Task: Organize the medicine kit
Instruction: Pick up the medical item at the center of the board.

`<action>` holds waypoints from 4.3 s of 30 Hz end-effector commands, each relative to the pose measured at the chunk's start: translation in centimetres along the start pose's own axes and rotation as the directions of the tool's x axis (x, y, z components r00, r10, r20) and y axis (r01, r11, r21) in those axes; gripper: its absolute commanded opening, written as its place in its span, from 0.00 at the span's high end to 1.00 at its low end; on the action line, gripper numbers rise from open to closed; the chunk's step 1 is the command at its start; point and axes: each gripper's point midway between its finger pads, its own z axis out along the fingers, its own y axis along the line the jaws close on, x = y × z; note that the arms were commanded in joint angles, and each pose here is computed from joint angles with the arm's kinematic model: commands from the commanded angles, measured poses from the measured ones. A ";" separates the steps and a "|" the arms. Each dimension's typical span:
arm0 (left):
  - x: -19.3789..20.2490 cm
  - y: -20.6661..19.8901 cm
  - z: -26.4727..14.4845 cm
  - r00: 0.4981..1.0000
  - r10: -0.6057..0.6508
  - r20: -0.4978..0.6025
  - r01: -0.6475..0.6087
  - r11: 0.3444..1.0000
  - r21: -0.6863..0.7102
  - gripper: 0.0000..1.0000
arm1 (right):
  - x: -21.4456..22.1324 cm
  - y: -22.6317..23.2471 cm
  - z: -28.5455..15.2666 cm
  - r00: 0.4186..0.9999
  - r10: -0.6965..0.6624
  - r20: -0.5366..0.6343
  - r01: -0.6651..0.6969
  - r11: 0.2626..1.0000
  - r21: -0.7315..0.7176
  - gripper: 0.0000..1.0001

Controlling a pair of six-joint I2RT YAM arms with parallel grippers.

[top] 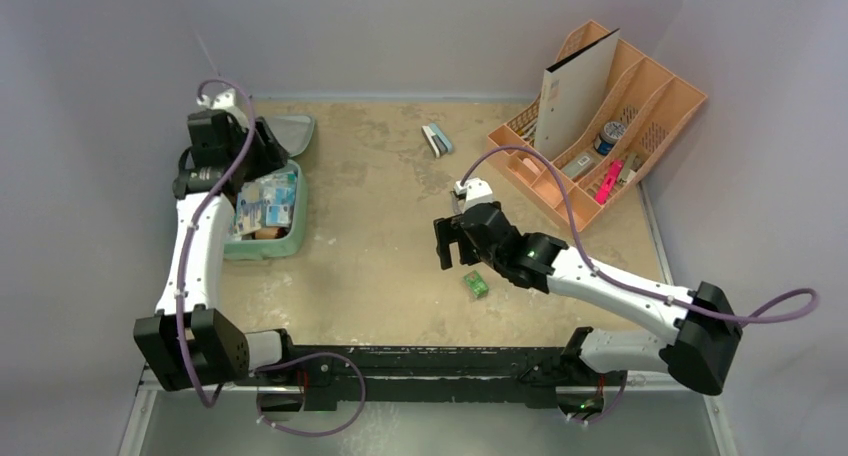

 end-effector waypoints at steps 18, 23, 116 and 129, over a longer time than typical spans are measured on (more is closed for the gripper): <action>16.0 -9.1 -7.4 0.943 0.129 -0.307 0.078 0.811 0.580 0.41 | 7.6 -4.6 2.1 0.902 0.120 -0.415 -0.096 0.992 0.078 0.21; 15.4 -9.5 -8.4 0.950 0.162 -0.265 0.031 0.800 0.599 0.41 | 9.0 -4.6 2.0 0.874 0.130 -0.468 -0.102 0.991 0.086 0.25; 20.1 -19.0 -9.0 0.731 0.203 -0.652 0.454 0.569 0.686 0.34 | -1.8 12.0 -0.1 0.973 -0.221 0.072 0.224 0.809 -0.543 0.62; 20.8 -19.3 -9.8 0.697 0.226 -0.681 0.479 0.560 0.676 0.44 | -3.3 12.9 0.6 0.970 -0.219 0.105 0.241 0.806 -0.541 0.59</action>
